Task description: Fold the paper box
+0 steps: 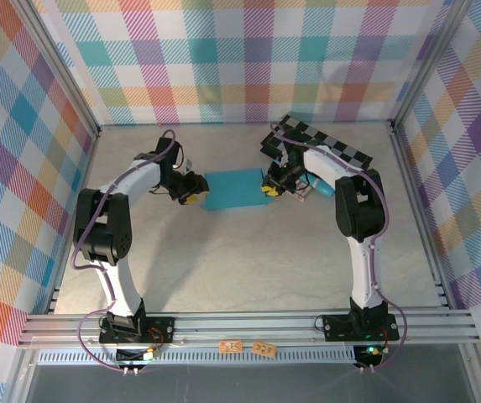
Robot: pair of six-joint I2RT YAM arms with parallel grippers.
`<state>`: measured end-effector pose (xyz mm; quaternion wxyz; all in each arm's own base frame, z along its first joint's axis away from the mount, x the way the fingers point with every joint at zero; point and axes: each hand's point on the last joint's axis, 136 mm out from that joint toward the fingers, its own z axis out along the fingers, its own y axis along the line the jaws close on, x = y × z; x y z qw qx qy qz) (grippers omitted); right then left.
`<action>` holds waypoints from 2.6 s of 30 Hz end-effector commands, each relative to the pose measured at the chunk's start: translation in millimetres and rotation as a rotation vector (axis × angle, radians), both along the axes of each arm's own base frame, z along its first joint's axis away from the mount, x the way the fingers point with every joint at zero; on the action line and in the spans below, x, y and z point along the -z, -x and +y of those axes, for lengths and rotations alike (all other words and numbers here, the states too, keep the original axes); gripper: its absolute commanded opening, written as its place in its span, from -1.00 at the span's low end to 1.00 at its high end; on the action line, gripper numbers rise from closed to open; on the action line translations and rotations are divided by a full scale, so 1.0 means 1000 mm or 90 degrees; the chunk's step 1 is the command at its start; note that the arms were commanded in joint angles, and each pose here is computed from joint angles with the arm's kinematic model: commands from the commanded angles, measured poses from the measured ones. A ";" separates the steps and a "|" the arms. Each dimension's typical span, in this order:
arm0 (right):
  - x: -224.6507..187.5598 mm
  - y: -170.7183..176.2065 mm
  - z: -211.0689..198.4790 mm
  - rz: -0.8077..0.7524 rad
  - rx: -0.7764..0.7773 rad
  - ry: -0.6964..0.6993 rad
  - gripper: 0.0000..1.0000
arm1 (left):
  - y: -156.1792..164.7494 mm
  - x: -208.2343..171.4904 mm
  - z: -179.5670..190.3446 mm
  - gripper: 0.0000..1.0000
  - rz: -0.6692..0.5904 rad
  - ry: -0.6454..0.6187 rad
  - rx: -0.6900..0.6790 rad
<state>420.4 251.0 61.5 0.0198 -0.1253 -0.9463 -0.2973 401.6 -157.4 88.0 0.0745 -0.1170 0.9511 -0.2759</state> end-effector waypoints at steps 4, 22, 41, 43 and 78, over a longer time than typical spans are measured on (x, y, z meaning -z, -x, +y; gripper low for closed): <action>0.008 0.006 -0.001 0.018 -0.016 0.020 -0.64 | -0.011 0.002 -0.014 -0.05 -0.008 0.037 0.018; -0.023 0.001 0.004 -0.021 -0.051 -0.010 -0.41 | 0.006 0.059 -0.015 -0.69 0.052 0.019 0.024; 0.005 -0.008 0.000 -0.018 -0.102 -0.087 -0.04 | 0.012 0.064 -0.013 -0.79 0.066 0.007 0.045; 0.014 -0.006 0.000 -0.004 -0.102 -0.083 -0.03 | 0.011 0.064 -0.014 -0.79 0.065 0.008 0.045; 0.006 -0.020 0.016 -0.061 -0.171 -0.210 0.12 | 0.031 0.086 0.017 -0.90 0.114 0.008 0.029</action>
